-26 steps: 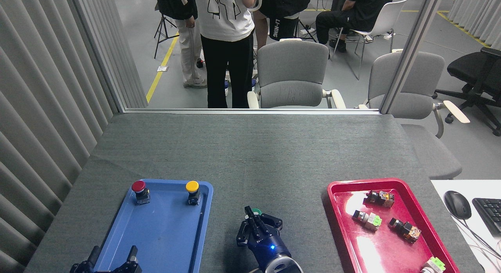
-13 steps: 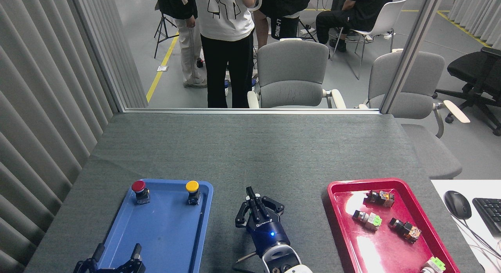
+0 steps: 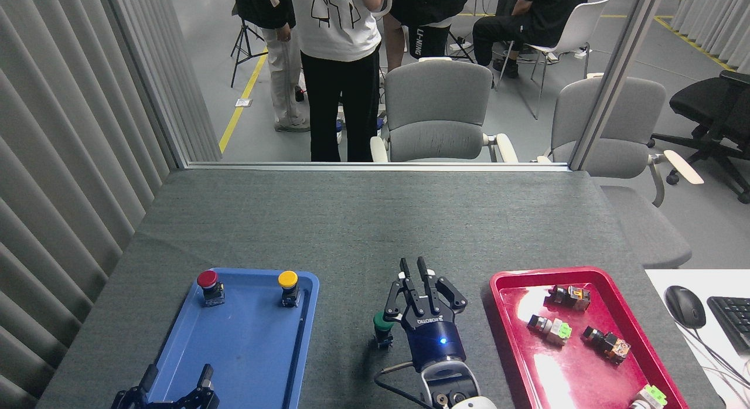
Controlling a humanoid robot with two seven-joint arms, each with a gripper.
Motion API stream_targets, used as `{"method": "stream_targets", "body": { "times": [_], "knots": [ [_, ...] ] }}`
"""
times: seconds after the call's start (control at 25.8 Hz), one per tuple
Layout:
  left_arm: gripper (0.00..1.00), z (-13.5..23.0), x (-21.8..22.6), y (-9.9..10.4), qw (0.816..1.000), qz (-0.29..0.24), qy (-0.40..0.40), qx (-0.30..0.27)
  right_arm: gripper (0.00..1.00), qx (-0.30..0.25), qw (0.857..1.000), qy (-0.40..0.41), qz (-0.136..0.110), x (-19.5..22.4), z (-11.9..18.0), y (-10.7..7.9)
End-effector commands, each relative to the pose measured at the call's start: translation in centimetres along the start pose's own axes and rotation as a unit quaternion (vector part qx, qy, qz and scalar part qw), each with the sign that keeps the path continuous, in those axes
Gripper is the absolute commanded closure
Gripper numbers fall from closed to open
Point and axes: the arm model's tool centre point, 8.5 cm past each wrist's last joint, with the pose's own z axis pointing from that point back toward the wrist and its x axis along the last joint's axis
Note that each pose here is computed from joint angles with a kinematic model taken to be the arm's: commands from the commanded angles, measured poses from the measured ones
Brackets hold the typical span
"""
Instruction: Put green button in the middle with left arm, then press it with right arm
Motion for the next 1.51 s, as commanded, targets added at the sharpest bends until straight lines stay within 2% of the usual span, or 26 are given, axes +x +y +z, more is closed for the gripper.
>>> {"method": "stream_targets", "body": {
  "times": [0.0,0.19,0.39,0.54,0.81,1.47],
  "knots": [
    [0.00,0.0,-0.1,0.1,1.000,-0.001,0.007,0.002,0.01,0.001,1.000,0.025,0.005,-3.0,1.5,0.3],
    [0.00,-0.4,0.4,2.1,0.999,-0.008,0.001,0.031,0.01,0.008,0.999,0.042,0.005,-6.8,5.0,0.9],
    [0.00,-0.2,0.5,2.0,1.000,-0.009,-0.001,0.030,0.01,0.008,0.997,0.073,0.002,-9.7,8.8,0.7],
    [0.00,-0.1,0.3,2.0,1.000,-0.010,0.001,0.027,0.01,0.021,0.996,0.083,0.012,-10.5,10.8,1.3],
    [0.00,0.0,0.3,1.7,1.000,-0.009,0.002,0.023,0.01,0.030,0.994,0.103,0.021,-11.4,12.1,1.5],
    [0.00,0.0,0.0,1.6,1.000,-0.007,0.005,0.021,0.00,0.035,0.995,0.094,0.024,-11.4,12.1,1.6]
  ]
}}
